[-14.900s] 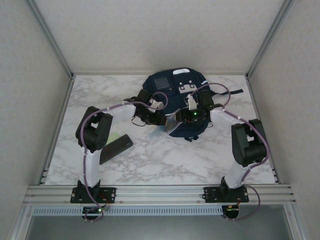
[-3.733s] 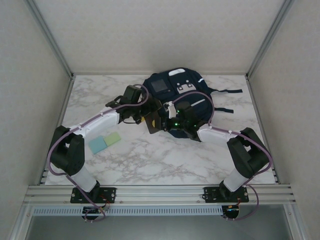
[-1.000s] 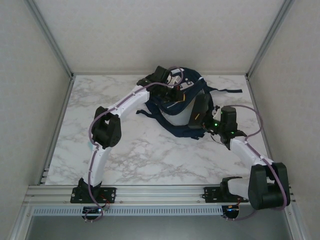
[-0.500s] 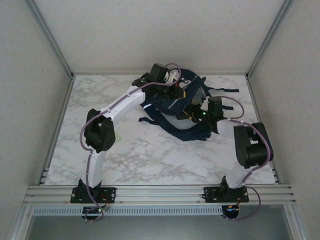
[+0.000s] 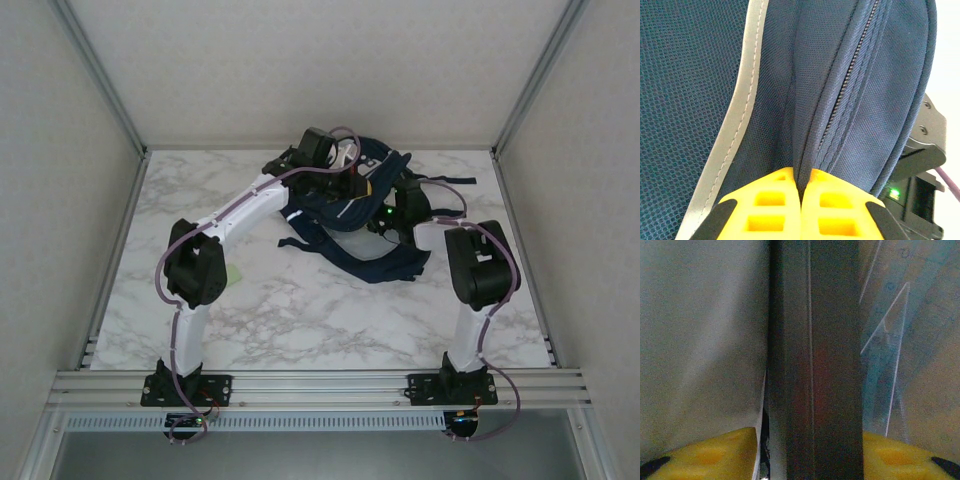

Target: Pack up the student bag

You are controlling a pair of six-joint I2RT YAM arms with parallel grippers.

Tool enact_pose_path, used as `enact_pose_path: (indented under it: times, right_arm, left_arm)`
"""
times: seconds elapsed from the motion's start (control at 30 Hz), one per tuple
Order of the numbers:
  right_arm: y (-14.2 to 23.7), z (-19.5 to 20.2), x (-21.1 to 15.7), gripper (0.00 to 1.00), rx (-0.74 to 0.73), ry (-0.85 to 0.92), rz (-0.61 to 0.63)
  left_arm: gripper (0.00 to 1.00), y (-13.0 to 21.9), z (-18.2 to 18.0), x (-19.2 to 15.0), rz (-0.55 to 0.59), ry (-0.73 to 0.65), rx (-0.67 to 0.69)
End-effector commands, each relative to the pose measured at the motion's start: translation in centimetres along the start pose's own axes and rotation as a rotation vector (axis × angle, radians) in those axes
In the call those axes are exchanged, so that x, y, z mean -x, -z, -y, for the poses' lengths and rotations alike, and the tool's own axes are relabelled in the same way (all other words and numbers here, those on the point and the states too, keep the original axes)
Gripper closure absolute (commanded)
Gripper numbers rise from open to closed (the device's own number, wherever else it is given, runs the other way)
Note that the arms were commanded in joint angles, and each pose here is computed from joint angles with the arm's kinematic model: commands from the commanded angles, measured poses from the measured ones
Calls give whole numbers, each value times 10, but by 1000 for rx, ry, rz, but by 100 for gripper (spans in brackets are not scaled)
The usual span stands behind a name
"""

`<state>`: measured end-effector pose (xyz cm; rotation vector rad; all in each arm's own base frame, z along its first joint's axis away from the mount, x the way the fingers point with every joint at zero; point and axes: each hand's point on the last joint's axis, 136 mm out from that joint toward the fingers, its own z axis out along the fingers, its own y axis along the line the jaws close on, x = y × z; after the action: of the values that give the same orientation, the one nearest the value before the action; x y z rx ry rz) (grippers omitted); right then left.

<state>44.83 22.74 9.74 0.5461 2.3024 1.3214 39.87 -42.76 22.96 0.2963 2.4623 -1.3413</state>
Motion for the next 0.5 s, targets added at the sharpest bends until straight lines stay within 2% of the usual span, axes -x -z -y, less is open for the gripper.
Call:
enact_pose_path:
  times: [0.0, 0.13, 0.37, 0.4, 0.47]
  right_arm:
    - [36, 4, -2, 37, -154, 84, 56]
    - [85, 18, -6, 25, -357, 172, 111]
    - [166, 41, -15, 21, -663, 337, 163]
    - [177, 45, -16, 20, -704, 350, 168]
    - [192, 50, -17, 20, -756, 372, 186]
  left_arm:
    - [100, 22, 44, 17, 77, -73, -96]
    - [100, 17, 37, 19, 86, -70, -75]
    - [100, 9, 20, 18, 80, -53, -28]
    - [94, 9, 18, 17, 78, -51, -21]
    - [69, 10, 12, 17, 79, -52, 7]
